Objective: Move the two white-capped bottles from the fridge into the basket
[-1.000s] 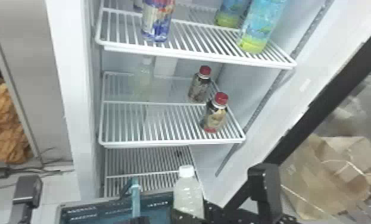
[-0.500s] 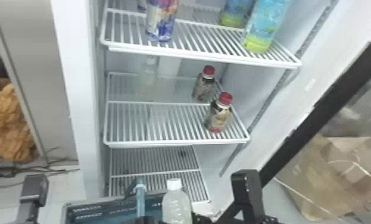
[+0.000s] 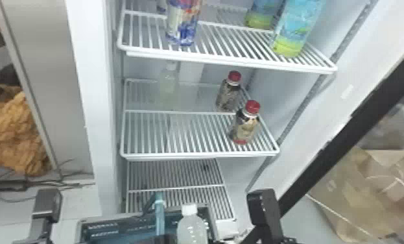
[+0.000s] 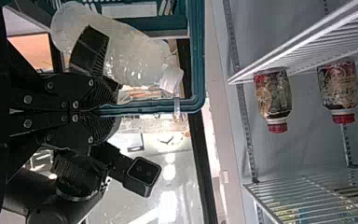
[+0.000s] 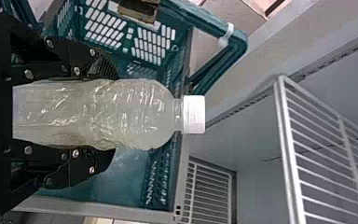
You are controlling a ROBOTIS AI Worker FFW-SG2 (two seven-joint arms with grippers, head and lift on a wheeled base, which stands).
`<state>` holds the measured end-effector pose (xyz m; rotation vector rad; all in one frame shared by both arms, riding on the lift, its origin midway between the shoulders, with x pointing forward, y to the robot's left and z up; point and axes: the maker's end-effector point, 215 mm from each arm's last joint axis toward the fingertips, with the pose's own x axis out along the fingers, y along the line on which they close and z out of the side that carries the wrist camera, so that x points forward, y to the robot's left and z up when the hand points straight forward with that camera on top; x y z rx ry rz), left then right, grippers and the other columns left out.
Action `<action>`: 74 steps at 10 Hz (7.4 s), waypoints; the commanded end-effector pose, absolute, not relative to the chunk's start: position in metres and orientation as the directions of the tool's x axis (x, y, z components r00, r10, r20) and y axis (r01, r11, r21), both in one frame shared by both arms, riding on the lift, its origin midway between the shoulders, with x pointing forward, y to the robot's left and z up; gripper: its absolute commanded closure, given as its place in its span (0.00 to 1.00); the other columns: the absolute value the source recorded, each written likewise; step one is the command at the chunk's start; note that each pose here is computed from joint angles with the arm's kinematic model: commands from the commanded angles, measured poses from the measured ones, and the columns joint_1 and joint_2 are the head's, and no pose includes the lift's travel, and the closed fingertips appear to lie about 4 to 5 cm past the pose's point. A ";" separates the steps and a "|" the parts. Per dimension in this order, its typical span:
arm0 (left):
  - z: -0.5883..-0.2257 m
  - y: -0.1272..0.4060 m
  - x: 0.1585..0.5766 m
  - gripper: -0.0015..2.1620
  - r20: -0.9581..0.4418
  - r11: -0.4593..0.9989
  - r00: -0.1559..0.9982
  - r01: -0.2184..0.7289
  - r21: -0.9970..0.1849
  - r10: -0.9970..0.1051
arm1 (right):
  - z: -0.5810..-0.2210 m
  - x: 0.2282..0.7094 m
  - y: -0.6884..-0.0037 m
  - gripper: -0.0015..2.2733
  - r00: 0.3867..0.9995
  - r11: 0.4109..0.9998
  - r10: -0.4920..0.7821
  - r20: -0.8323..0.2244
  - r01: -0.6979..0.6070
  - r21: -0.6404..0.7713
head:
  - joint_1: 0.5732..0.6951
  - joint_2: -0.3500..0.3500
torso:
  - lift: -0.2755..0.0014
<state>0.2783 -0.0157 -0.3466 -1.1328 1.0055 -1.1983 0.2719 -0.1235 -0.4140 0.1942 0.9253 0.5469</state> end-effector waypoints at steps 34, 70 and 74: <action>-0.346 -0.019 0.275 0.53 0.009 0.008 0.100 0.167 -0.986 -0.995 | -0.308 0.584 -0.127 0.04 0.937 0.938 0.347 -0.039 -0.348 -0.004 | 1.00 0.22 | 0.06; -0.335 -0.030 0.274 0.54 0.039 -0.025 0.075 0.176 -0.984 -0.996 | -0.319 0.674 -0.099 0.38 0.958 0.958 0.286 -0.018 -0.286 -0.003 | 1.00 0.28 | 0.06; -0.334 -0.030 0.273 0.53 0.042 -0.029 0.075 0.174 -0.984 -0.996 | -0.302 0.650 -0.120 0.38 0.961 0.962 0.274 0.034 -0.274 -0.004 | 1.00 0.27 | 0.06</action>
